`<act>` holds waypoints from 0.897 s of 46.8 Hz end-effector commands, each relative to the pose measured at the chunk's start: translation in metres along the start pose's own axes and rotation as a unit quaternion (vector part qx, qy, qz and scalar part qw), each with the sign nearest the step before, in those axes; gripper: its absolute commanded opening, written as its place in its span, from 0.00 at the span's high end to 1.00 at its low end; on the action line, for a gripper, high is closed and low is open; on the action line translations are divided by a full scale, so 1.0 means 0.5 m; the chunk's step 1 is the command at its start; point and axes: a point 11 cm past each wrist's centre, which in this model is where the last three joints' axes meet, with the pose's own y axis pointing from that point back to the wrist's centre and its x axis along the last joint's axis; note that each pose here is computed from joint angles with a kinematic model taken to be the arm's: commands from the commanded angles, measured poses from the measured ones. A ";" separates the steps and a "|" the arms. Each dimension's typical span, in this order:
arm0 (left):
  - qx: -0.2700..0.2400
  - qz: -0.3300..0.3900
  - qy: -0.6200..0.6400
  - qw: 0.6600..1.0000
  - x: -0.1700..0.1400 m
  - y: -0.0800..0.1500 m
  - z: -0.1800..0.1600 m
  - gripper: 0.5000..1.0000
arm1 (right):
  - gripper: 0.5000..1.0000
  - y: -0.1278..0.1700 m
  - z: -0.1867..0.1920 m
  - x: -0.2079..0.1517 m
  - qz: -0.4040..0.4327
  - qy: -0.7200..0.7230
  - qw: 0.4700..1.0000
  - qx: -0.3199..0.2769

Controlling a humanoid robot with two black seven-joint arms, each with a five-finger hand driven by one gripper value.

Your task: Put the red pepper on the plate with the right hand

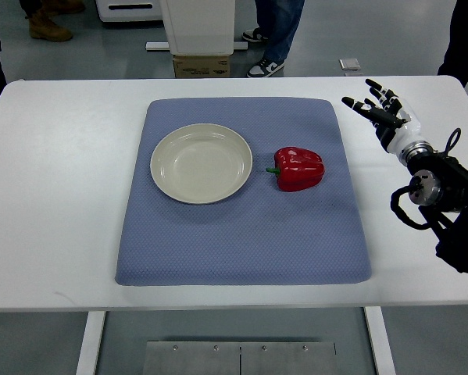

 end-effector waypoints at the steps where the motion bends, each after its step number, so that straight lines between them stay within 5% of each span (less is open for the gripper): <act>1: 0.000 0.000 0.000 1.000 0.000 0.000 0.000 0.00 | 0.00 0.002 -0.009 0.004 -0.013 0.011 1.000 0.002; 22: 0.000 0.000 0.000 1.000 0.000 0.000 0.000 0.00 | 0.00 0.013 -0.067 -0.051 -0.134 0.141 0.981 0.021; 42: 0.000 0.000 0.000 1.000 0.000 0.000 0.000 0.00 | 0.00 0.039 -0.054 -0.132 -0.274 0.365 0.889 0.028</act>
